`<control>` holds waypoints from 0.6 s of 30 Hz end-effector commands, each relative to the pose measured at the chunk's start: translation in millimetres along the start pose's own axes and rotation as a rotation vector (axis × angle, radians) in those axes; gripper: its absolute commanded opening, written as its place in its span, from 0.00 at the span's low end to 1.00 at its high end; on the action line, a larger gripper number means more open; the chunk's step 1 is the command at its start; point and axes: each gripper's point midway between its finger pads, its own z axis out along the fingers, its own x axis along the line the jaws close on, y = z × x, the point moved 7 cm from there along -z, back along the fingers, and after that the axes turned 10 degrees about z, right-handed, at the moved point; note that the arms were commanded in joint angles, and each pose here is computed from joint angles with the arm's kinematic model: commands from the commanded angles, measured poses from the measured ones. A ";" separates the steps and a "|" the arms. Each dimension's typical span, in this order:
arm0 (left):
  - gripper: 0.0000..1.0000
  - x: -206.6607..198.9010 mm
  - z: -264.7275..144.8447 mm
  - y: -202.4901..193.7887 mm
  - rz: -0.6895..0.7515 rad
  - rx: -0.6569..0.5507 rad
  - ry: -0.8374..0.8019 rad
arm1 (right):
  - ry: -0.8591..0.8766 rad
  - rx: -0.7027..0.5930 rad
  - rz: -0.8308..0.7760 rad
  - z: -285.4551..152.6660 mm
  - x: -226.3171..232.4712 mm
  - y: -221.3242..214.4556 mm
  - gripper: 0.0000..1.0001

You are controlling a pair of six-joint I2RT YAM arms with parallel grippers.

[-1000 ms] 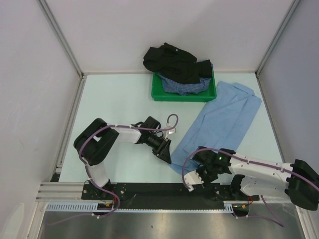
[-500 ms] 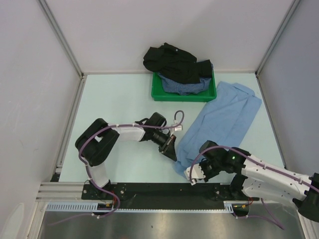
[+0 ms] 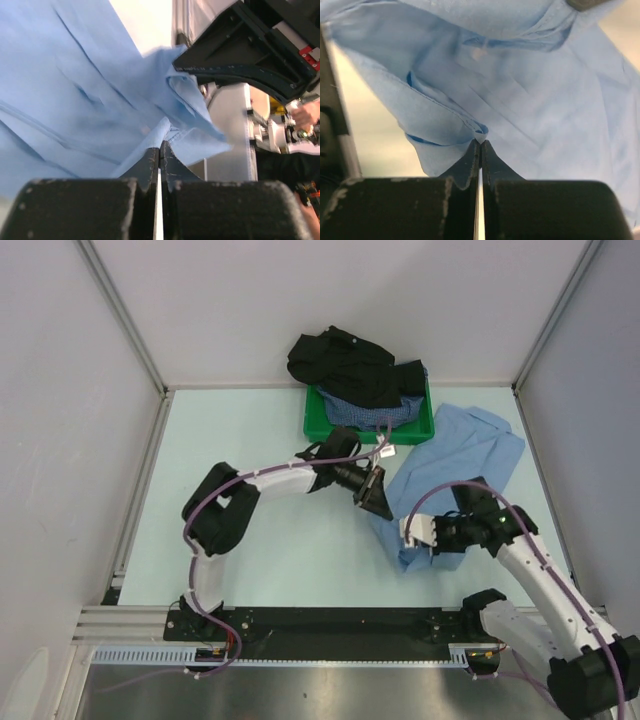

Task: Fold and stack the long sleeve shirts
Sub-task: Fold the shirt

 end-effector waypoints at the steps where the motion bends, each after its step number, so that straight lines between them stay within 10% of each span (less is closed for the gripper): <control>1: 0.00 13.5 8.6 56.6 0.061 -0.090 0.007 | -0.068 -0.022 -0.003 -17.2 -36.2 -15.2 0.00; 15: 0.01 123.8 45.4 128.3 0.081 -0.277 0.179 | -0.269 0.046 0.205 -30.0 -134.0 -109.8 0.00; 17: 0.06 128.9 46.0 133.4 0.103 -0.282 0.204 | -0.268 0.056 0.215 -25.7 -136.7 -117.8 0.00; 18: 0.24 134.4 45.2 131.1 0.107 -0.277 0.223 | -0.264 0.073 0.222 -24.6 -136.0 -121.8 0.01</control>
